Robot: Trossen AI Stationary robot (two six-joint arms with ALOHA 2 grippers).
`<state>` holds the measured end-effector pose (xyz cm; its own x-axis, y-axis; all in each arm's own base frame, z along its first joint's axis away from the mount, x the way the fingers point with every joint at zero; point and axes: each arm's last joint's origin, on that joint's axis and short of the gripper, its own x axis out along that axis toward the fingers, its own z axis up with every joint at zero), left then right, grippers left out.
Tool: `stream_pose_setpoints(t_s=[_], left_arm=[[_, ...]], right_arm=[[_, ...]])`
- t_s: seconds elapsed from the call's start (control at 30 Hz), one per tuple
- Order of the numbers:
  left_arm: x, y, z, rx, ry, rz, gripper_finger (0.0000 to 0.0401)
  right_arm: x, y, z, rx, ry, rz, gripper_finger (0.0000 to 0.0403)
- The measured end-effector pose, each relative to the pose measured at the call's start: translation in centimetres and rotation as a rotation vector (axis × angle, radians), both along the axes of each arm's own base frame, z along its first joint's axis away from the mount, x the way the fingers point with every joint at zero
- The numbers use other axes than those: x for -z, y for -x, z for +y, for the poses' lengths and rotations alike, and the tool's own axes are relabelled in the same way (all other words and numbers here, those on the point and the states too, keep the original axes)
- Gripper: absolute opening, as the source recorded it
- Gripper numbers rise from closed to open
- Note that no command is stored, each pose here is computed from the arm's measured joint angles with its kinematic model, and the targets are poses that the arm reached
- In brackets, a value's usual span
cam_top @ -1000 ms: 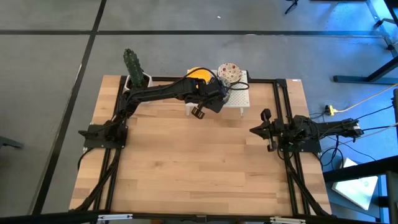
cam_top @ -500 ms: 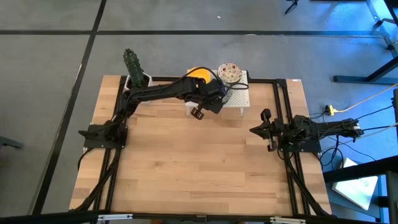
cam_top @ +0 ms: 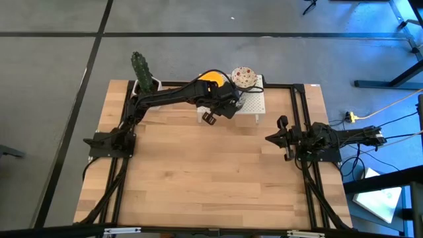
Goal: Pick & Place Mini bowls
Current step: Stack the blue bowl on top of the blue bowl on the shelf
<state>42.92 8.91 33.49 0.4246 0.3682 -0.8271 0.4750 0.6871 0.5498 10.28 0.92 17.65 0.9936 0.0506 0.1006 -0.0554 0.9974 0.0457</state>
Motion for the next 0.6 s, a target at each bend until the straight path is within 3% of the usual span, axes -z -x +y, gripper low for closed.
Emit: stream_pose_setpoints(t_s=[0.6], left_arm=[[-0.11, 0.36, -0.65, -0.090, 0.015, -0.002, 0.0109]], right_arm=[[0.08, 0.00, 0.00, -0.001, -0.006, 0.009, 0.0012]])
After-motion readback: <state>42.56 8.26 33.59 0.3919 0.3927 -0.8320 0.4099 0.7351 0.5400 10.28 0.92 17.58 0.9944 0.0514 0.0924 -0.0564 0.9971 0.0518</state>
